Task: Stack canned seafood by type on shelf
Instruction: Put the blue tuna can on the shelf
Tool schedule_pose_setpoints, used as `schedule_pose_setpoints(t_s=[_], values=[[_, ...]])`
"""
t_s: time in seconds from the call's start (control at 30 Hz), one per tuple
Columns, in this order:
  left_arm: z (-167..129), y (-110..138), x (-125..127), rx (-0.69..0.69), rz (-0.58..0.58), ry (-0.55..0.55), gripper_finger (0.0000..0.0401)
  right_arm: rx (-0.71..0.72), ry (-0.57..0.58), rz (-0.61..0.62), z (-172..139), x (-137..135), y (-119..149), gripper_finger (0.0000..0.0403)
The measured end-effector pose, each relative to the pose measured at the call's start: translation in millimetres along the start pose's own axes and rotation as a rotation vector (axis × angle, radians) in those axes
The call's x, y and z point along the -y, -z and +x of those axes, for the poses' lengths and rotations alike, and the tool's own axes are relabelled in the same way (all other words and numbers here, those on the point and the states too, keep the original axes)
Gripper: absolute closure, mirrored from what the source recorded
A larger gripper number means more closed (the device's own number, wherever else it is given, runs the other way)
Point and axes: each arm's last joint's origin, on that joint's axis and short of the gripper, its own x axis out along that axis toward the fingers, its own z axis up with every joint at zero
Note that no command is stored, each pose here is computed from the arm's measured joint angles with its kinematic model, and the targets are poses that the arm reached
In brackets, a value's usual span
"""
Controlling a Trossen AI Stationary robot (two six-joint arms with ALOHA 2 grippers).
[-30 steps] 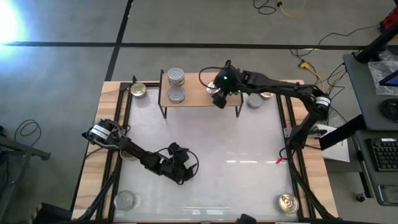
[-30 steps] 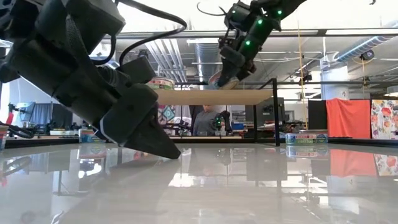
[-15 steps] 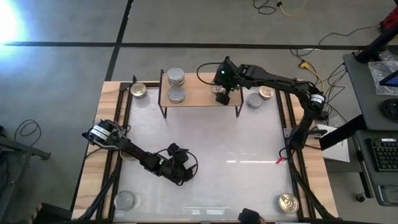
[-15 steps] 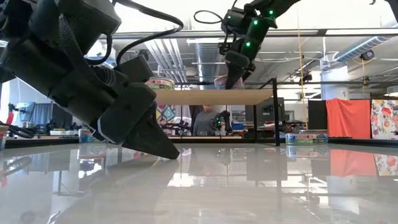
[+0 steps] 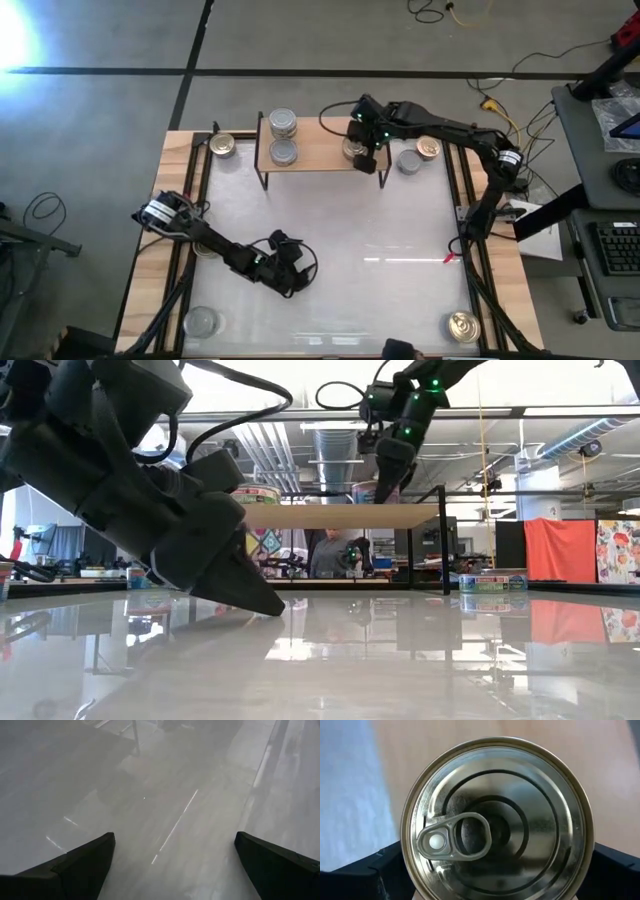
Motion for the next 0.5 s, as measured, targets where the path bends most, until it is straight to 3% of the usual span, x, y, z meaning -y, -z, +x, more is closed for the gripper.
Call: schedule_pose_setpoints(t_s=[0.13,0.33,0.4,0.5], values=[[-13,-17,-7,0.053,0.14,-0.048,0.0003,0.004,-0.006,-0.03,0,0,0,0.0003],[-40,-88,-31,0.277,0.196,-0.168,0.0003,0.03,0.004,-0.101,0,1,-3,0.0003],[-43,-111,-42,0.31,0.207,-0.089,0.0003,0.034,0.006,-0.107,0,1,-3,0.0003],[-45,-145,-58,0.453,0.238,0.115,0.0013,0.033,0.006,-0.109,0,1,-3,0.0003]])
